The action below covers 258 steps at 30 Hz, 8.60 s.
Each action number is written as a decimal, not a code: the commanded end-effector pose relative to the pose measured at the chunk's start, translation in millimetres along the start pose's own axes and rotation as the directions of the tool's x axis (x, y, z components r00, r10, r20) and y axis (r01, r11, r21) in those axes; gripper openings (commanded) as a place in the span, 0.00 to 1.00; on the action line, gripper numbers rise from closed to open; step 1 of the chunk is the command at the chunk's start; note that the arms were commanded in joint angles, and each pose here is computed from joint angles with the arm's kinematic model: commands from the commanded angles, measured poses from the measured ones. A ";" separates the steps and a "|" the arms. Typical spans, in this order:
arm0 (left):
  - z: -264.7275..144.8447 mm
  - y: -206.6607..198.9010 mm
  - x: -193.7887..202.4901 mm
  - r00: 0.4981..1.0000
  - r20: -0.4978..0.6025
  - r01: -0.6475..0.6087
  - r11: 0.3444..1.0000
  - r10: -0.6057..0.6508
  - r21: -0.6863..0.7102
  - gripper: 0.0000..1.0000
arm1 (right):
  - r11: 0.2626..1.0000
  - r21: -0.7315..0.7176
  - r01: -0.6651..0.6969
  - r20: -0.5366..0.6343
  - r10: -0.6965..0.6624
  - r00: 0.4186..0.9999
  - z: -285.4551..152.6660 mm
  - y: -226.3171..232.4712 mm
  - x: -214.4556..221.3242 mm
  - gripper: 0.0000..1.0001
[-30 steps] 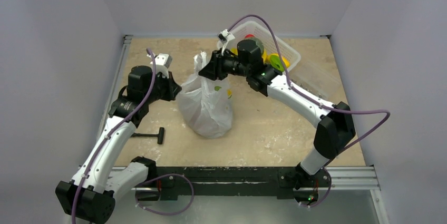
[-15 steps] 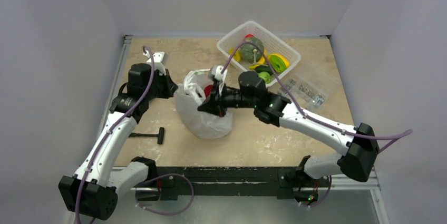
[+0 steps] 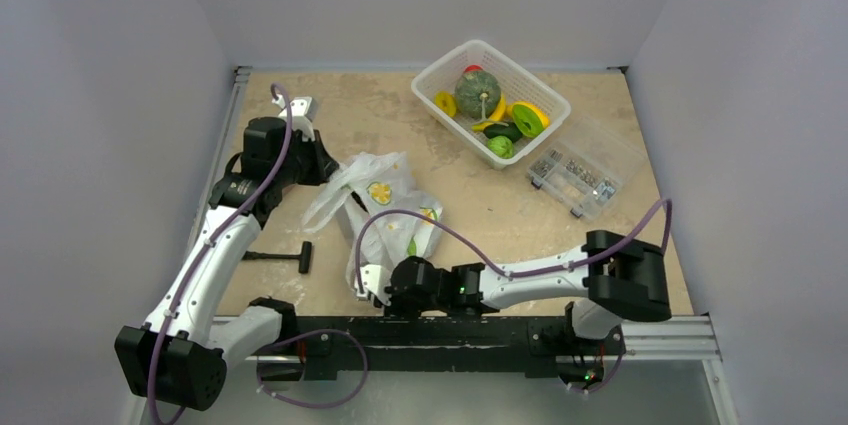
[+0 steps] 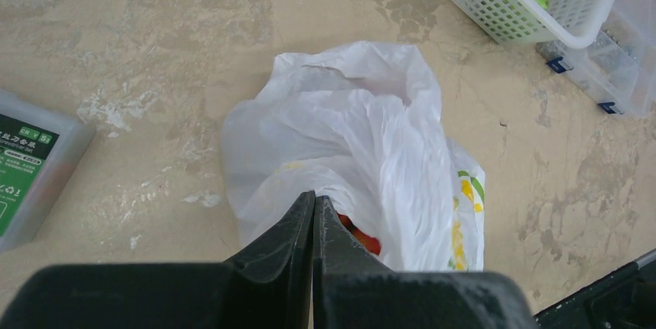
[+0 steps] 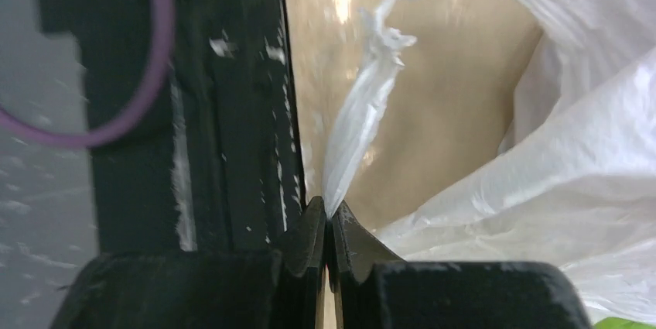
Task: Take the fake fruits out of the plastic bag
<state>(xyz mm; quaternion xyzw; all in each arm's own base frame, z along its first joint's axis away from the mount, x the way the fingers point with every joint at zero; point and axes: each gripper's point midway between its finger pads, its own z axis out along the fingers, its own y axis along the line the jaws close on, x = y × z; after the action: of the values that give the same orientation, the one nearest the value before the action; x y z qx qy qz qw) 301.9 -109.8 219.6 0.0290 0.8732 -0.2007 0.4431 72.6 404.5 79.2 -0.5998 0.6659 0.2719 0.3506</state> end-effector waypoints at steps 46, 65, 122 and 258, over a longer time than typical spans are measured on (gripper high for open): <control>-39.6 -44.5 -28.1 0.970 0.191 -0.185 0.968 0.151 0.170 0.00 | 0.756 0.652 0.059 0.274 -0.307 0.911 -93.3 -264.8 -189.4 0.99; -41.0 -33.6 -31.4 0.963 0.226 -0.173 0.979 0.146 0.104 0.00 | 0.561 -0.321 -0.763 0.358 0.818 0.451 -68.3 -334.5 -141.3 0.00; -11.9 -81.3 5.2 0.986 -0.003 -0.151 0.901 0.167 0.408 0.00 | 0.448 0.169 -0.878 0.389 0.788 0.477 -92.5 -266.0 -62.1 0.99; -12.2 -50.9 41.7 0.930 -0.160 -0.305 0.937 0.331 0.168 0.00 | 0.723 0.379 -0.577 0.455 0.398 0.797 -97.6 -225.1 -146.9 0.00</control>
<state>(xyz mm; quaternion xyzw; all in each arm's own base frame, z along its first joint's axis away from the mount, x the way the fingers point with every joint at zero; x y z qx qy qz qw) 254.6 -151.8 195.3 0.2103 0.8939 -0.1693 0.3577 287.6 383.4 201.9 -0.2621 0.8172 0.2139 0.4667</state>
